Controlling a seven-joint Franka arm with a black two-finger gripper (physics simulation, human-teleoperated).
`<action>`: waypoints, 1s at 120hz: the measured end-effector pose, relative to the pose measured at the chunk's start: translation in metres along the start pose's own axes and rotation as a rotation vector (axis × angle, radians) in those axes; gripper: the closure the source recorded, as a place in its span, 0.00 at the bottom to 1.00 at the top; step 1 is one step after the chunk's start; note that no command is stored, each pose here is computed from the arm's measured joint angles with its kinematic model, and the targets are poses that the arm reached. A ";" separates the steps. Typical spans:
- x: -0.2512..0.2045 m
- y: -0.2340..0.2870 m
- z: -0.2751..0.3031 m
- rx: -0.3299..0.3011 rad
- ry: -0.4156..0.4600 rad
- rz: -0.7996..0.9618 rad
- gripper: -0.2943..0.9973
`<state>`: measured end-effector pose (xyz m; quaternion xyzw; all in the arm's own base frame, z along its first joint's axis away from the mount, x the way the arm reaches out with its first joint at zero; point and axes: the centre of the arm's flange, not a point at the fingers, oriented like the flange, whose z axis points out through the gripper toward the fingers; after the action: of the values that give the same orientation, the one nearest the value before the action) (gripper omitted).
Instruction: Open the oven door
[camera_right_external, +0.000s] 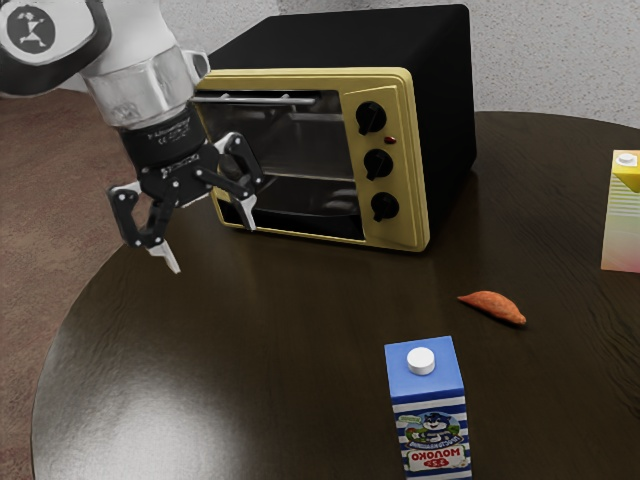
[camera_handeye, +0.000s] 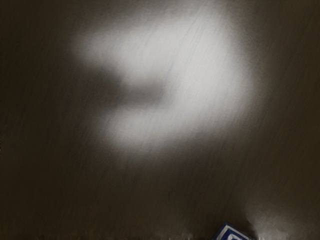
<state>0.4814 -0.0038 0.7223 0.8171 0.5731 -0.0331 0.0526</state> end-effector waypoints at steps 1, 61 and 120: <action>-0.002 0.000 0.002 0.002 -0.002 -0.010 0.23; 0.195 0.081 0.010 -0.323 0.260 -0.712 0.23; 0.183 0.135 -0.011 -0.593 0.272 -0.653 0.23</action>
<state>0.6712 0.1229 0.7185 0.5405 0.7868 0.2249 0.1955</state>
